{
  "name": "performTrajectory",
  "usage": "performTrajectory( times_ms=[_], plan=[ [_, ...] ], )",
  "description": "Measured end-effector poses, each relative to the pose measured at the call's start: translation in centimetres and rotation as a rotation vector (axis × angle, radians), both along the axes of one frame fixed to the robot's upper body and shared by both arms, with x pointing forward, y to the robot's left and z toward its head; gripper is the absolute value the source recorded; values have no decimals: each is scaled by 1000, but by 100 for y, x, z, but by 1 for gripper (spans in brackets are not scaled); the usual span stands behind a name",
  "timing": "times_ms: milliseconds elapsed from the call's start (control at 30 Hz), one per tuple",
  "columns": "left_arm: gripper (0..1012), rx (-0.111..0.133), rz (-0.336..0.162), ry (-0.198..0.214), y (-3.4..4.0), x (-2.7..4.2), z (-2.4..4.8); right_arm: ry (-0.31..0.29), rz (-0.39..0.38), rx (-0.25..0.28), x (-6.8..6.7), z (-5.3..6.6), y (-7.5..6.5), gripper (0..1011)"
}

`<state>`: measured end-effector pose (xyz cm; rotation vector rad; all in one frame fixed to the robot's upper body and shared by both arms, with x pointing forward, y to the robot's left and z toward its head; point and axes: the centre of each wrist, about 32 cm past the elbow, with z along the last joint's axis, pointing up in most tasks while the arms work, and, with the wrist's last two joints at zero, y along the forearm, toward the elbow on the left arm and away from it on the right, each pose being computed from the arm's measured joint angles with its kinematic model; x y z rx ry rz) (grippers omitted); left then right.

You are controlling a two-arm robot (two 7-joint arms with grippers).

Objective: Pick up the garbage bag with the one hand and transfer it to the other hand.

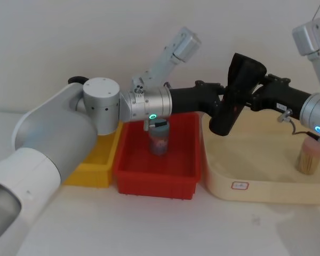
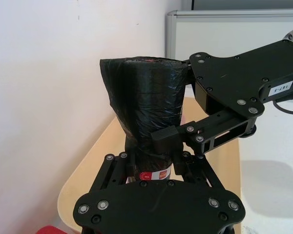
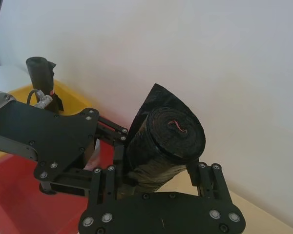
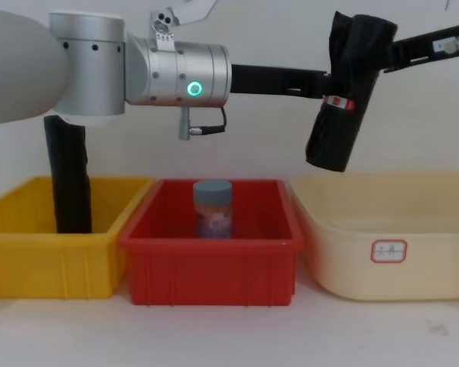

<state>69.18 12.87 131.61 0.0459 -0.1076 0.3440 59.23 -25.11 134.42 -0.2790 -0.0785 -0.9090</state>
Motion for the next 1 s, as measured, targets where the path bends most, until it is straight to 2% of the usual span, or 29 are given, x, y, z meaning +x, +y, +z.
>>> performTrajectory(
  times_ms=[200,567,667,700,733,867,967,1000],
  plan=[
    [411,-6,7,0,-46,48,-19,-2,-4,2,37,-3,-35,738],
    [410,-13,16,6,-62,96,-52,-2,-2,4,72,-4,-66,738],
    [414,-14,16,6,-67,103,-56,-2,-5,4,78,-2,-74,789],
    [442,-14,17,7,-67,105,-57,-2,-5,4,80,-2,-75,831],
    [442,-13,18,7,-61,108,-61,-2,-6,3,82,-3,-77,831],
    [585,-14,21,8,-57,114,-68,-3,-7,4,86,-4,-82,936],
    [639,-14,22,8,-57,117,-68,-3,-7,4,87,-5,-85,1001],
    [717,-14,24,9,-59,117,-71,-3,-7,4,88,-3,-86,1001]
  ],
)
